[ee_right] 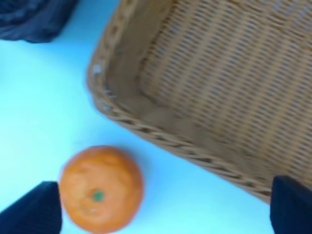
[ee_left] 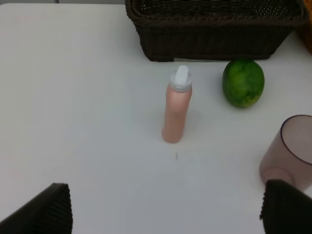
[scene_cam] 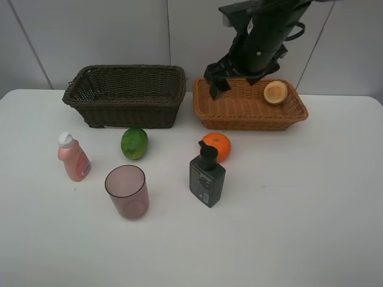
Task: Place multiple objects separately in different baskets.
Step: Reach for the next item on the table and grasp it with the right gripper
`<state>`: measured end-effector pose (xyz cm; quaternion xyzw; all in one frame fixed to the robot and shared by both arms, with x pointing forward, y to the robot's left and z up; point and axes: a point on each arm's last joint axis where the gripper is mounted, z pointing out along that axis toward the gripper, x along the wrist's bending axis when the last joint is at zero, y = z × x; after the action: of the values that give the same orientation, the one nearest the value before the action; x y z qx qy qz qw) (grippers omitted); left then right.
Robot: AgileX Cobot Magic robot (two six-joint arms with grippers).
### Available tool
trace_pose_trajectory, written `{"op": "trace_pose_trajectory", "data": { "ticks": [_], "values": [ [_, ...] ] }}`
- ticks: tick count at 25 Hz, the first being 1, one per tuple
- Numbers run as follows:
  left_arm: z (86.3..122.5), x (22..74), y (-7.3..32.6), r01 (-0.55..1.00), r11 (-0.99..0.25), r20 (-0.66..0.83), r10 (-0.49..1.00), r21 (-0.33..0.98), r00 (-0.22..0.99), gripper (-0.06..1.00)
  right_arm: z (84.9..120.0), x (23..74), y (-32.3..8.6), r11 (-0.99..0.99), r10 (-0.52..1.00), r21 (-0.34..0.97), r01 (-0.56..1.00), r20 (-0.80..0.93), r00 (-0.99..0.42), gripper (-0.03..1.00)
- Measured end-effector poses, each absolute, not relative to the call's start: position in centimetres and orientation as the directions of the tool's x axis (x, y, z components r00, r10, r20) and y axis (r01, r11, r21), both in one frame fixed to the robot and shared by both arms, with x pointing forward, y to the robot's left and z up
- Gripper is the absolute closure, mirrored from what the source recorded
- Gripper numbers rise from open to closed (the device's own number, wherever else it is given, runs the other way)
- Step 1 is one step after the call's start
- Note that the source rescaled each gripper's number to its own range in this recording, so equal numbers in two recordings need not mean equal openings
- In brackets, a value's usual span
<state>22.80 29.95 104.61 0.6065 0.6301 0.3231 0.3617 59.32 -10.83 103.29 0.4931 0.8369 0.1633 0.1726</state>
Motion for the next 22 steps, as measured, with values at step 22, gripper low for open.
{"op": "trace_pose_trajectory", "data": {
  "ticks": [22],
  "values": [
    [104.6,22.8,30.0,0.531,0.056,-0.064,0.998,0.846,-0.003,-0.06,98.6,58.4,-8.3,0.330,0.939,0.272,0.904,0.003,-0.344,0.03]
  ]
}}
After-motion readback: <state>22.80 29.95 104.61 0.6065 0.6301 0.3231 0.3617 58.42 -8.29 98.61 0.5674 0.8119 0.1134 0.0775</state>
